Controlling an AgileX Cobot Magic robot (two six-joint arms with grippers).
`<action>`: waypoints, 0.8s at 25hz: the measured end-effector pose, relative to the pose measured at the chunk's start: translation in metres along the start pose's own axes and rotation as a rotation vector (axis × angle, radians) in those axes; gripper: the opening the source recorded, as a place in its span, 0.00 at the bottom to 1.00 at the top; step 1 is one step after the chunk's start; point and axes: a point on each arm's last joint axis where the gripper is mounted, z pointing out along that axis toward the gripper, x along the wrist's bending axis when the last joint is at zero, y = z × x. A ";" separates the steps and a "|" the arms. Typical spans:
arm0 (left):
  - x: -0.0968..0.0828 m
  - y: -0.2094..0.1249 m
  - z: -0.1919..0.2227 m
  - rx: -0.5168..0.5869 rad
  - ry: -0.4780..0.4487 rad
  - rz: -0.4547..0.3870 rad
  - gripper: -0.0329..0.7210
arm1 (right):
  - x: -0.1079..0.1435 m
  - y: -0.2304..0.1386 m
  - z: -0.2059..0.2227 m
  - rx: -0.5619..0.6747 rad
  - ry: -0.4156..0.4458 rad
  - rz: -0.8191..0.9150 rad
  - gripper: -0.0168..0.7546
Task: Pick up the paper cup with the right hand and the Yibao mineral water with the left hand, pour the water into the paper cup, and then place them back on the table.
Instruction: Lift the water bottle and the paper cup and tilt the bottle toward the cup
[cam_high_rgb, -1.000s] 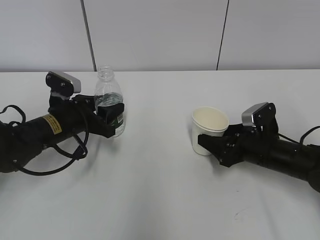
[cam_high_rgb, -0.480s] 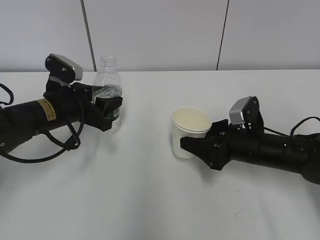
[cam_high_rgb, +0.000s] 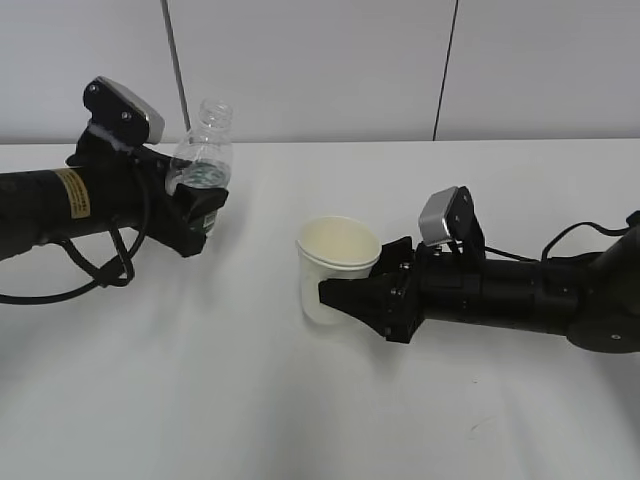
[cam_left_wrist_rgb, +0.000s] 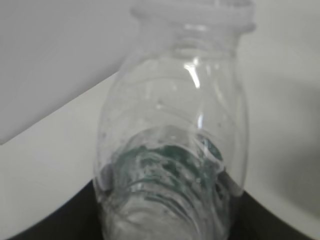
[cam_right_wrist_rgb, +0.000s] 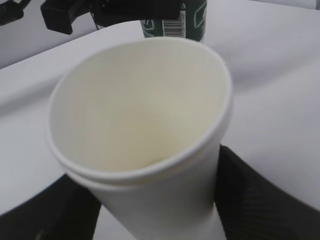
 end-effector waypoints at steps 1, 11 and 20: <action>0.000 0.003 -0.003 0.005 0.003 0.014 0.50 | 0.000 0.002 0.002 -0.002 0.010 0.001 0.68; 0.005 0.019 -0.023 0.089 0.036 0.141 0.50 | -0.003 0.018 0.014 -0.004 0.088 0.003 0.68; -0.003 0.030 -0.032 0.173 0.043 0.250 0.50 | 0.002 0.027 0.032 0.037 0.126 -0.025 0.68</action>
